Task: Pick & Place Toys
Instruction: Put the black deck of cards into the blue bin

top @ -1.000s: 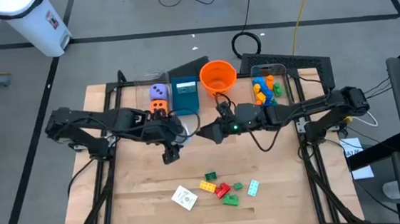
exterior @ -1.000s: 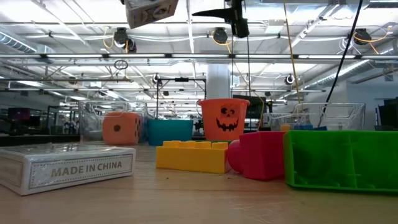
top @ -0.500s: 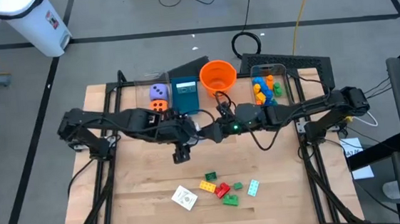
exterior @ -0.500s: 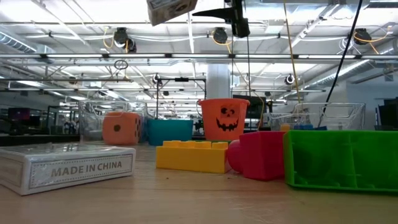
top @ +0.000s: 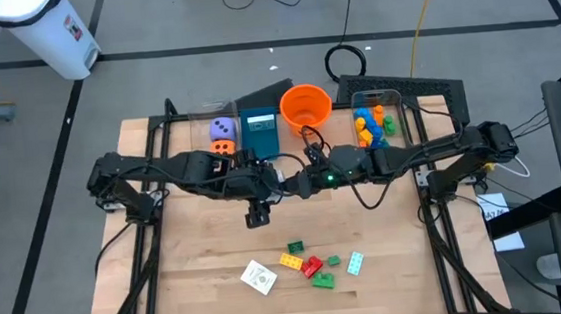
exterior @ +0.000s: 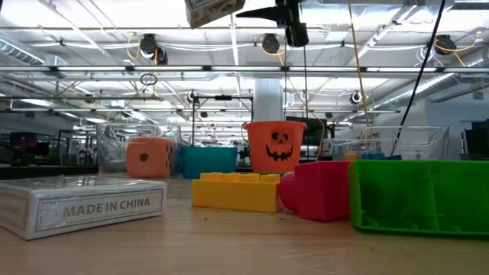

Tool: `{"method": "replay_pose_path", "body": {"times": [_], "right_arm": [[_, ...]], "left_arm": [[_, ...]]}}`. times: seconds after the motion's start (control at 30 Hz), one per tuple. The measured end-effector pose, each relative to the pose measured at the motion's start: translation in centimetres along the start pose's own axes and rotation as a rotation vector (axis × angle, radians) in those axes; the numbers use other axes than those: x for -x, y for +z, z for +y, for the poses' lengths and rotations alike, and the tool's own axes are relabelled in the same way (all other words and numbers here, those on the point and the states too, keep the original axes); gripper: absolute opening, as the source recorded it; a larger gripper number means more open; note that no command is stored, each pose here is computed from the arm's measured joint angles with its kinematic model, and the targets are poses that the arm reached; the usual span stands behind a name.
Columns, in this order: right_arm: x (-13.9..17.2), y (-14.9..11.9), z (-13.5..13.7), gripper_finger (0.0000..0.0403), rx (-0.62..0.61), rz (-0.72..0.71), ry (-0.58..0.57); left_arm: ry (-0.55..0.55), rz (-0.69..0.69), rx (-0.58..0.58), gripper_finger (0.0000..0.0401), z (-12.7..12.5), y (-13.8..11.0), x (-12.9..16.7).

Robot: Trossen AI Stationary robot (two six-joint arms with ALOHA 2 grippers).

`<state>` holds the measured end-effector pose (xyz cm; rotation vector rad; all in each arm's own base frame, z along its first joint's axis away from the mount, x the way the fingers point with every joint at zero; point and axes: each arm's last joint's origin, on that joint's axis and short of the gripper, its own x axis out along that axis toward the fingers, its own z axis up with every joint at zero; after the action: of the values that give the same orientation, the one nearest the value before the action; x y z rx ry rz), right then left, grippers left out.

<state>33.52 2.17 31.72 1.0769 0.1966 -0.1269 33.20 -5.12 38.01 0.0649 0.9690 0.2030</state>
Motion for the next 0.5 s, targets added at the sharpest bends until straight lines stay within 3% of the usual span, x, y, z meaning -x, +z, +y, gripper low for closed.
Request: {"method": "replay_pose_path", "body": {"times": [0.33, 0.5], "right_arm": [[0.01, 0.06, 0.05, 0.0104, -0.001, -0.006, 0.0], [0.01, 0.08, 0.03, 0.0077, -0.012, -0.006, -0.001]], "left_arm": [[0.003, 0.001, -0.004, 0.0323, 0.02, -0.01, 0.0], [0.013, 0.001, -0.008, 0.0324, 0.05, -0.02, 0.0]]}}
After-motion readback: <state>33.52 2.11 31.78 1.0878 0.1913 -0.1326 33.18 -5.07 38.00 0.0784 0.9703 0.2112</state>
